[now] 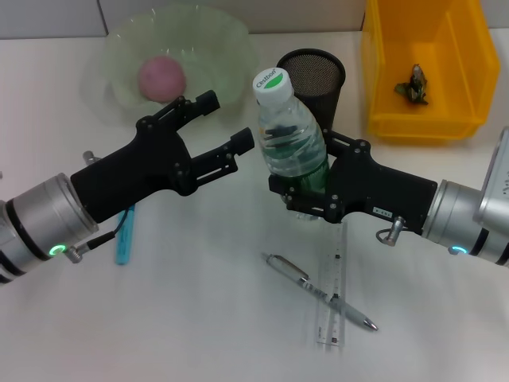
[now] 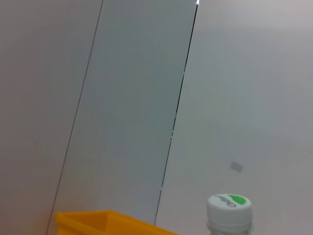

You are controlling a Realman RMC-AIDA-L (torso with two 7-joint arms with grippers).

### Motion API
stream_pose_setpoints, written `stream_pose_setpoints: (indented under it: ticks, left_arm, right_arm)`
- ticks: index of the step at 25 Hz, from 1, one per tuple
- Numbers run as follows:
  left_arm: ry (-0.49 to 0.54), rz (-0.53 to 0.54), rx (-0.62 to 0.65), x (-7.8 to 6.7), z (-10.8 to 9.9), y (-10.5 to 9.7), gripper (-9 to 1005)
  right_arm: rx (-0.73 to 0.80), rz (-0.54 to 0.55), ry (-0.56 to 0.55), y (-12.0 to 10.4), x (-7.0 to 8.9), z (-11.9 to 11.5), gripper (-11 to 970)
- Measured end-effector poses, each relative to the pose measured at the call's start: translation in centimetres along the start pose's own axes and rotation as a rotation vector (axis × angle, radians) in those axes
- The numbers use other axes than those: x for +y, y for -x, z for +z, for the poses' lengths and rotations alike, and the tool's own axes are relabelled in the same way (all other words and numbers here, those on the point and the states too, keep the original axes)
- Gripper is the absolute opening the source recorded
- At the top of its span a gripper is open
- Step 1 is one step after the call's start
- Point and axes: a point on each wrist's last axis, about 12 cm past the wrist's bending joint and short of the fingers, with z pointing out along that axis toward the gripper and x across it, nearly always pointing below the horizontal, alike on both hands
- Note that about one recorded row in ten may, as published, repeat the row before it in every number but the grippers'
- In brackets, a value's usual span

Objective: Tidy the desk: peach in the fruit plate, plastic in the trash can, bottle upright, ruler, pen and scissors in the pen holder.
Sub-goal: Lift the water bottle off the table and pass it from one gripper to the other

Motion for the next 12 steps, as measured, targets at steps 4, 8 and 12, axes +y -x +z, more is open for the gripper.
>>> stream_pose_setpoints:
  ticks: [4,8,12]
  left_arm:
    - [-0.008,0.0,0.0,0.1,0.4,0.1,777]
    - [-0.012,0.0,0.006,0.2,1.0,0.2,775]
    - [-0.016,-0.001,0.01,0.3,1.4,0.2,774]
  right_arm:
    - [0.0,0.004,0.009,0.1,0.1,0.3,753]
    - [0.003,-0.003,0.02,0.1,0.3,0.7,753]
    - [0.009,-0.002,0.024,0.1,0.3,1.1,753]
